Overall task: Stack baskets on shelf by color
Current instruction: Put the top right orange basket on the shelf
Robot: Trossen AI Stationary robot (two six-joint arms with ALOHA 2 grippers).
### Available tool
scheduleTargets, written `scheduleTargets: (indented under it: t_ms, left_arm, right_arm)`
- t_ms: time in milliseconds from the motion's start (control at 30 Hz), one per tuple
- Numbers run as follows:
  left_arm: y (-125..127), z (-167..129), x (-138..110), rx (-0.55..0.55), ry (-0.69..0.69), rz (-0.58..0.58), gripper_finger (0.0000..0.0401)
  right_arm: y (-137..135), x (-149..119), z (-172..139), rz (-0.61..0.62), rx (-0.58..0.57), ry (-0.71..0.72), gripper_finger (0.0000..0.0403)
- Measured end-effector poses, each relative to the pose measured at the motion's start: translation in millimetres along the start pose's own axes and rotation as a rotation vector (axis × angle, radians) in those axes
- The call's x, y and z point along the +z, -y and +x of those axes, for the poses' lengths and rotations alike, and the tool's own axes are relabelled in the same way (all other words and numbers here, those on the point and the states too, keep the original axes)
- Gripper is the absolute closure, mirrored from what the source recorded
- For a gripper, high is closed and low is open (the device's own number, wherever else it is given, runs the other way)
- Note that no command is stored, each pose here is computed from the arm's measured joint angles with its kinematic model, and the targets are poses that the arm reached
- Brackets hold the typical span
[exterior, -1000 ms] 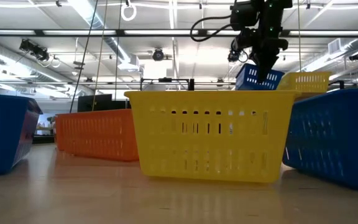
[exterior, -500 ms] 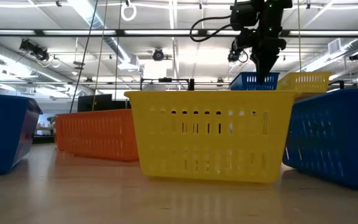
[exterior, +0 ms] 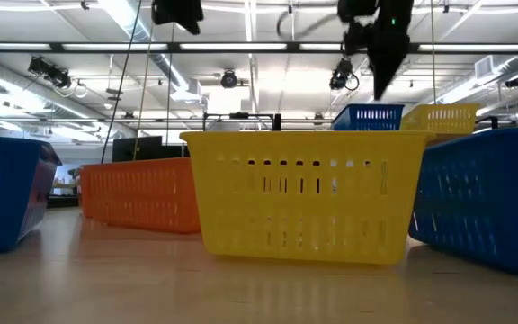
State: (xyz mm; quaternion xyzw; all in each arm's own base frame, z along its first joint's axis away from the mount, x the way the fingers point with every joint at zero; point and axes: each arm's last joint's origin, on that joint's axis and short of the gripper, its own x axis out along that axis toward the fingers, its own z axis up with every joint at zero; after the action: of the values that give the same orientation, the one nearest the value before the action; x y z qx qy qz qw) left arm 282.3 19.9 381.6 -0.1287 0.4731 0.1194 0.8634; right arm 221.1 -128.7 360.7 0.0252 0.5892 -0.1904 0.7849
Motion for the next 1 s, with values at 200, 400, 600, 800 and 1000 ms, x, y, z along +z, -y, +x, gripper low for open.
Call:
scheduleTargets:
  t_ms: [200, 400, 600, 800, 1000]
  left_arm:
    - [-9.4, 41.7, 12.7, 0.039, -0.089, 0.169, 0.02]
    - [-19.8, 111.4, 18.5, 0.056, -0.278, 0.323, 0.0177]
    - [-28.7, 161.3, 14.4, -0.018, -0.419, 0.348, 0.0181]
    - [-27.8, 177.9, 14.2, -0.036, -0.426, 0.4, 0.0182]
    - [-27.5, 192.2, 12.7, -0.055, -0.442, 0.406, 0.0177]
  right_arm:
    - [-8.3, -0.9, -62.3, 0.073, 0.053, 0.214, 0.0271]
    - [-16.6, -18.2, -113.7, 0.174, 0.093, 0.38, 0.0239]
    - [-22.4, -44.8, -141.0, 0.243, 0.133, 0.447, 0.0226]
    - [-23.5, -65.6, -151.0, 0.269, 0.137, 0.438, 0.0227]
    - [-23.6, -70.5, -152.3, 0.27, 0.137, 0.426, 0.0227]
